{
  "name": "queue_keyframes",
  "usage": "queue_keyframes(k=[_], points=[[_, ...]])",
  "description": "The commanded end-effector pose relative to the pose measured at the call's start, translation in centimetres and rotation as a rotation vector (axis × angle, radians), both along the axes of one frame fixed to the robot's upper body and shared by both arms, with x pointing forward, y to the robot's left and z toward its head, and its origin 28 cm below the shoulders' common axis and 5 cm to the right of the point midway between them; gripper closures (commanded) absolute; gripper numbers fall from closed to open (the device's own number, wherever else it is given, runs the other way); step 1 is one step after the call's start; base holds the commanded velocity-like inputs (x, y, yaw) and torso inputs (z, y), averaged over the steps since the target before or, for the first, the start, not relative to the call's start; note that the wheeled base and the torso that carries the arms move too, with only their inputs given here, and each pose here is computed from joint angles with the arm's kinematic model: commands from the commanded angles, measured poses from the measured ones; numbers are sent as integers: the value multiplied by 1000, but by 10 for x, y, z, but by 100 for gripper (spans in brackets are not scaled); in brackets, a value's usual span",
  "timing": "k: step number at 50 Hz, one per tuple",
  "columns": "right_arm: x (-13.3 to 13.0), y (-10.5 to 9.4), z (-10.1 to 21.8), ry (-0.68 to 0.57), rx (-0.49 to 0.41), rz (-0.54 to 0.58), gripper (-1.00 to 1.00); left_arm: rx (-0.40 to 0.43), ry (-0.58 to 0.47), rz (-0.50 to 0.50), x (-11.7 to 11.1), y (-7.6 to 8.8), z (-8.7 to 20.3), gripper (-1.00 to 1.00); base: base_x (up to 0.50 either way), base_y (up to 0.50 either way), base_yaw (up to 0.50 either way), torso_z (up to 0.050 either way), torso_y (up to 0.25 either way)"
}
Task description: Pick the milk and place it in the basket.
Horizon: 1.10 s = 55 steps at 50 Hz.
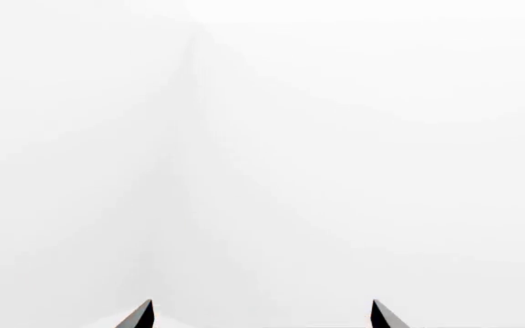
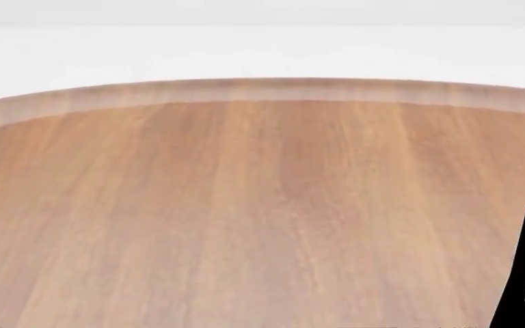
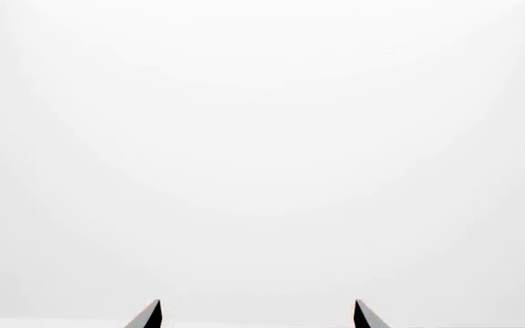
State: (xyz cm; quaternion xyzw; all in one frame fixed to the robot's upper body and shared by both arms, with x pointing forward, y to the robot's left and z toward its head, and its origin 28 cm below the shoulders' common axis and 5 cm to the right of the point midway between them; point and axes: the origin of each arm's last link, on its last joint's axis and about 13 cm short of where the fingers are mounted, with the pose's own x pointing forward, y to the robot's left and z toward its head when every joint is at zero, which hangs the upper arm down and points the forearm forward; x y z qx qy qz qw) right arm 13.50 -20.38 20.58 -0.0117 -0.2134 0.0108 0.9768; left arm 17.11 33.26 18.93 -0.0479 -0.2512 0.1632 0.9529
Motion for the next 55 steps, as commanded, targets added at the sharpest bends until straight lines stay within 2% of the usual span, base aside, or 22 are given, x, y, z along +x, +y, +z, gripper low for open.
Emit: queue_keyframes(k=[1,8,15,16,17,21,31,44,55], points=[[3,-5,-2,1,-2,-47,-100,10,-11,28,-1,3,-2,-100,500,-5,0,0,0],[3,-8,6,-9,-25,-33,-100,16,-7,23,0,2,-3,-100,2,0,0,0,0],[13,-17,16,32,-112,100,-100,19,-6,21,0,1,-3,-100,0,0,0,0,0],[14,-20,19,44,-166,128,-100,20,-5,21,0,1,-3,-100,0,0,0,0,0],[14,-21,20,47,-162,165,-100,20,-5,21,0,1,-4,-100,0,0,0,0,0],[15,-21,25,40,-269,207,-100,21,-4,20,0,0,-3,-100,0,0,0,0,0],[25,-19,28,99,-312,393,-100,21,-5,18,0,0,-3,-100,0,0,0,0,0],[48,-9,11,231,-370,617,-100,21,-5,17,1,1,-3,-100,0,0,0,0,0],[63,3,0,293,-420,736,-100,21,-4,16,1,1,-3,-100,0,0,0,0,0]])
